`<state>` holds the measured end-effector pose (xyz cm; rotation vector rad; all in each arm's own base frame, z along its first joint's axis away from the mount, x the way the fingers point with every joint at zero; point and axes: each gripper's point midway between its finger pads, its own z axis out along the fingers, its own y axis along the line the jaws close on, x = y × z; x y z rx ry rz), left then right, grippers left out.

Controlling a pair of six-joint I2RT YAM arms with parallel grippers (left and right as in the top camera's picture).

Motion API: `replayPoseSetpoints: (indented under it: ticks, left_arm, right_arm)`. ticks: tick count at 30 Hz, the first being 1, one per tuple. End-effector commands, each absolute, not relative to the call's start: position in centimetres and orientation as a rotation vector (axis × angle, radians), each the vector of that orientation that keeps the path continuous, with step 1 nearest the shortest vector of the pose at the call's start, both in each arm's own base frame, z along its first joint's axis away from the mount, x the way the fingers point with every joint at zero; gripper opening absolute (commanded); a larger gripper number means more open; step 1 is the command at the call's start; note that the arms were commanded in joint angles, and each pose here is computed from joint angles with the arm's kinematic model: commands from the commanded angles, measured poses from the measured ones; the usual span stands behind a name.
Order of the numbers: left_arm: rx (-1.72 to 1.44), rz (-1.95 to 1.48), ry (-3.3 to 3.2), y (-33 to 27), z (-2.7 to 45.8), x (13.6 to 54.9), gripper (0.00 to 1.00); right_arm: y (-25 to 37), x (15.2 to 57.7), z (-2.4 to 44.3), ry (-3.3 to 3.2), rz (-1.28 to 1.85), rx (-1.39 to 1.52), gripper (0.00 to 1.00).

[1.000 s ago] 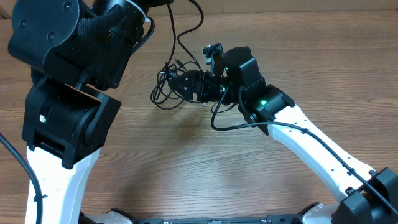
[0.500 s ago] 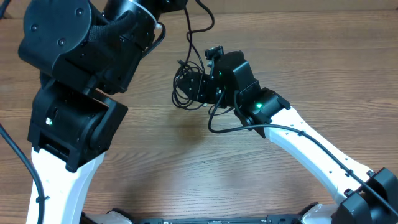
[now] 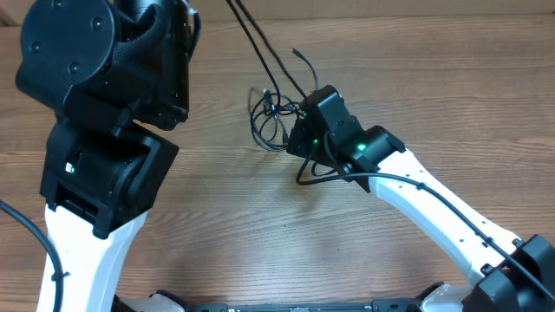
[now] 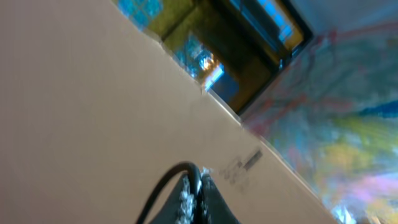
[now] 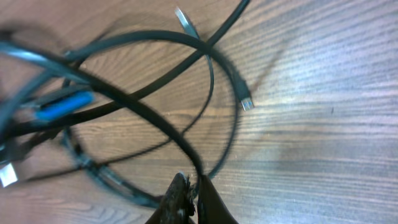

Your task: Untangle cables

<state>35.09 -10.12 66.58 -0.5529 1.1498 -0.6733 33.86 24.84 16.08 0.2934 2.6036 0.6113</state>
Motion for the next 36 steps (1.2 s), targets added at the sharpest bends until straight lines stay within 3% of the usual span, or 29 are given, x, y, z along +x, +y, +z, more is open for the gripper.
replayPoseSetpoints:
  ticks: [1,5,14,22,23,24,25,26,31,33,36]
  left_arm:
    - [-0.604,-0.433,0.937,-4.5,71.4,30.5,0.04]
    - [-0.614,-0.257,0.863,-1.7,72.8,29.2,0.04]
    - [-0.708,0.025,0.854,5.6,71.4,30.5,0.04]
    - [-0.657,-0.031,0.971,4.6,69.2,33.6,0.05]
    - [-0.647,-0.079,1.036,3.8,67.9,34.7,0.04]
    - [-0.651,-0.107,1.082,3.4,66.7,35.5,0.05]
    - [-0.659,-0.138,1.163,2.8,64.8,36.6,0.07]
    - [-0.655,-0.151,1.229,2.2,63.3,37.3,0.09]
    - [-0.472,-0.187,1.699,-2.1,53.7,39.2,0.40]
    - [-0.443,-0.191,1.864,-3.1,49.9,39.0,0.43]
    - [-0.409,-0.196,2.105,-4.5,44.2,38.7,0.68]
  right_arm:
    - [22.0,34.0,13.7,2.620,0.509,0.446,0.04]
    - [20.4,34.0,12.7,2.637,0.466,0.498,0.04]
    - [19.1,33.9,12.4,2.635,0.387,0.524,0.04]
    - [20.0,34.1,12.7,2.633,0.448,0.499,0.04]
    - [20.4,34.3,12.9,2.628,0.481,0.491,0.11]
    - [20.8,34.4,13.0,2.625,0.507,0.484,0.34]
    - [21.2,34.4,13.3,2.622,0.535,0.474,0.95]
    - [21.2,34.5,13.4,2.620,0.537,0.472,1.00]
    - [19.5,35.3,13.4,2.618,0.554,0.543,1.00]
    - [18.1,35.9,13.3,2.616,0.565,0.599,1.00]
    - [16.4,36.7,13.4,2.611,0.610,0.675,1.00]
